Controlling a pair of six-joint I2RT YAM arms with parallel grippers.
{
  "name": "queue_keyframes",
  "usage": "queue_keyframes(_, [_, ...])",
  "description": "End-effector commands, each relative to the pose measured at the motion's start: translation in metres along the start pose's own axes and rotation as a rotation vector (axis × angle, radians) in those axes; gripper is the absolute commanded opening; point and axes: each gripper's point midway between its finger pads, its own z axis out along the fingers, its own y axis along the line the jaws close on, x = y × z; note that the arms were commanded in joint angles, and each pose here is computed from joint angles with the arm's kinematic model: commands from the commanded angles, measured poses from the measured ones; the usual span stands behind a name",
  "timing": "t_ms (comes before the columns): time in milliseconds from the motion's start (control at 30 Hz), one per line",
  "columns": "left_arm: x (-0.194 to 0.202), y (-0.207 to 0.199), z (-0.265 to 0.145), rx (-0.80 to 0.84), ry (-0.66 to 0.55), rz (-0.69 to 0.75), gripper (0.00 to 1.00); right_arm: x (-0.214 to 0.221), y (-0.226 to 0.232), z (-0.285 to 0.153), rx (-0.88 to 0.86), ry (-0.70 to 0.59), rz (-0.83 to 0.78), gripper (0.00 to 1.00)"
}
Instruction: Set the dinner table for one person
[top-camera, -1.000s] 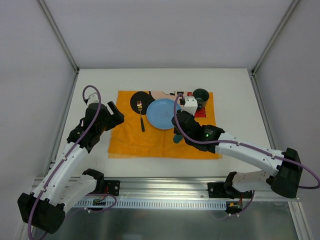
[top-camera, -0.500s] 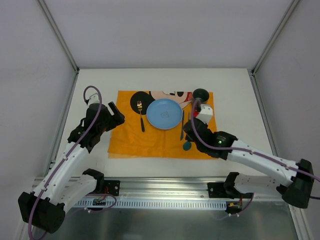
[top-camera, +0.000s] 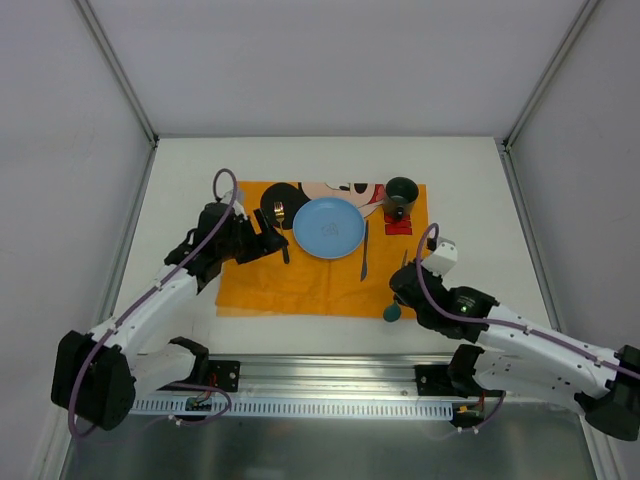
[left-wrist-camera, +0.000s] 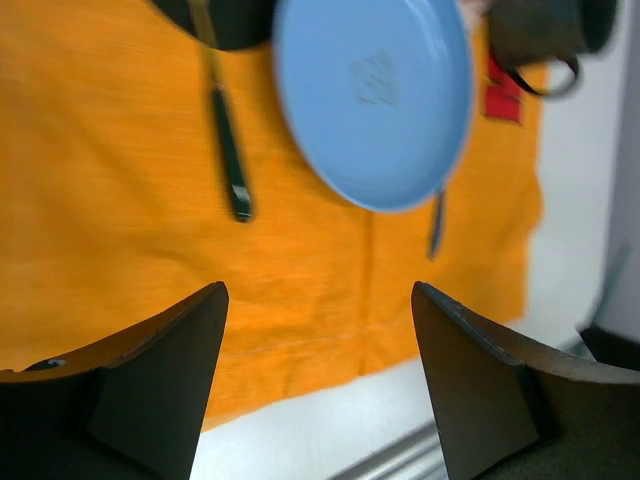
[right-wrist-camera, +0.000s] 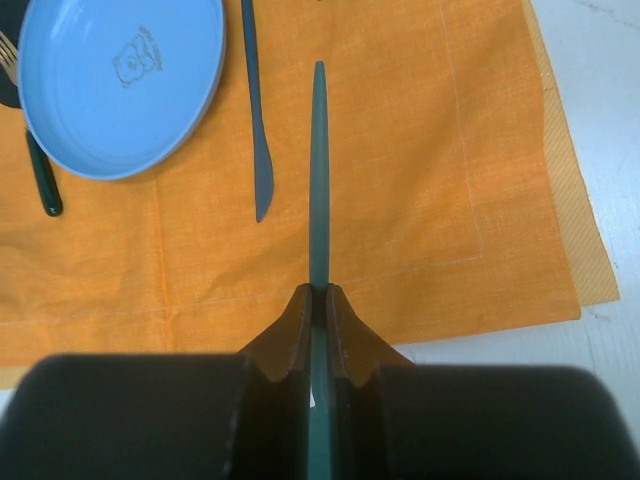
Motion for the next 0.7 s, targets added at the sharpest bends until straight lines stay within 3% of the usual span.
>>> queue_keyframes(0, [0.026, -0.083, 0.002, 0.410, 0.170, 0.062, 0.74, -0.012, 0.028, -0.001, -0.034, -0.003, 0.036, 0.00])
queue_keyframes(67, [0.045, -0.097, 0.006, 0.492, 0.272, 0.068, 0.74, -0.015, 0.030, 0.007, 0.000, 0.008, 0.046, 0.01])
queue_keyframes(200, [0.059, -0.122, 0.001, 0.592, 0.318, 0.087, 0.73, -0.030, 0.024, 0.021, 0.086, -0.050, 0.132, 0.00])
queue_keyframes(467, [0.055, -0.127, -0.013, 0.614, 0.264, 0.092, 0.73, -0.049, -0.034, 0.049, 0.334, -0.328, 0.524, 0.00])
queue_keyframes(667, [0.054, -0.121, -0.017, 0.590, 0.240, 0.106, 0.73, -0.064, -0.026, 0.057, 0.370, -0.360, 0.581, 0.00])
